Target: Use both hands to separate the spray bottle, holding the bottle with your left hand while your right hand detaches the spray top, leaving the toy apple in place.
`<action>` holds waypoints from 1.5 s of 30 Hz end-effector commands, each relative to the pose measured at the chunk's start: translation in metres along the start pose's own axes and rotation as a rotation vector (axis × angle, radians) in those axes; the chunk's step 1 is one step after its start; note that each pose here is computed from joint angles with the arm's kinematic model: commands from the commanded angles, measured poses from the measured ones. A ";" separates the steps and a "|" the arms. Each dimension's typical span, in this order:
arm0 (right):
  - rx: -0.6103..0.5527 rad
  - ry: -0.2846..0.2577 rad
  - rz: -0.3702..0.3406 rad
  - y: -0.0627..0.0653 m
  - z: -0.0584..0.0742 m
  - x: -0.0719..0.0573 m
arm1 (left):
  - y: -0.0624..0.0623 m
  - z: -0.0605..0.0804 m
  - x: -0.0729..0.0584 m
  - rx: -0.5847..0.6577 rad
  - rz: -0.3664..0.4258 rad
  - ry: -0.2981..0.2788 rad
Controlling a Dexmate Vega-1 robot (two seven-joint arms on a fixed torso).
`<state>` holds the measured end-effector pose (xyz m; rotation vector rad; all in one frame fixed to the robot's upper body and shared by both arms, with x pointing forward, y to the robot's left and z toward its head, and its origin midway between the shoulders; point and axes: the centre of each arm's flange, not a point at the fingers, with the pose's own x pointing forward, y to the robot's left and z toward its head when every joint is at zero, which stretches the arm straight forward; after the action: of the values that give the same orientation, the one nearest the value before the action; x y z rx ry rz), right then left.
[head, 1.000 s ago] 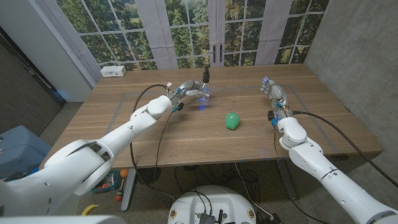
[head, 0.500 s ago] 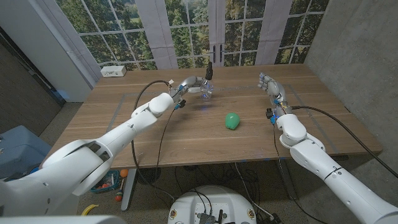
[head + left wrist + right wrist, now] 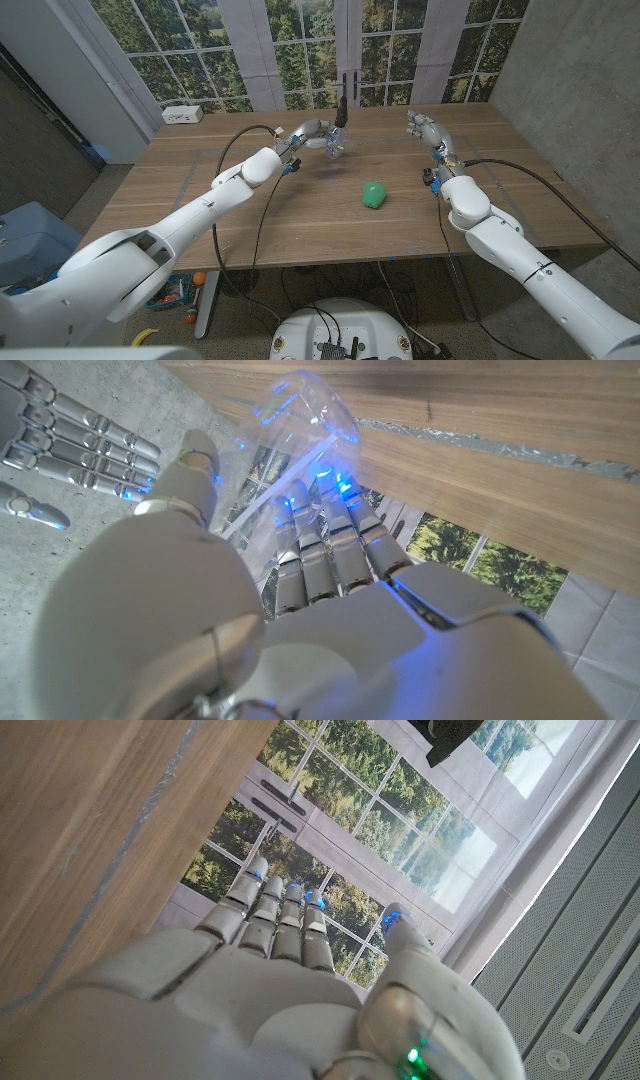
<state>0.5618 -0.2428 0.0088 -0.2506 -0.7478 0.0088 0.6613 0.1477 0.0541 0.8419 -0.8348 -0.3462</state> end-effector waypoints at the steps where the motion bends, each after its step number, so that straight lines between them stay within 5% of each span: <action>1: -0.078 -0.025 0.017 0.009 0.016 0.000 | 0.003 0.015 -0.003 0.099 0.005 -0.010; 45: -0.425 -0.044 0.066 0.052 0.056 0.005 | 0.000 0.034 0.011 0.284 -0.012 -0.023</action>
<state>0.5349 -0.1898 0.0370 -0.6008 -0.7678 -0.0556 0.6432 0.1311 0.0710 1.0725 -0.9002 -0.2737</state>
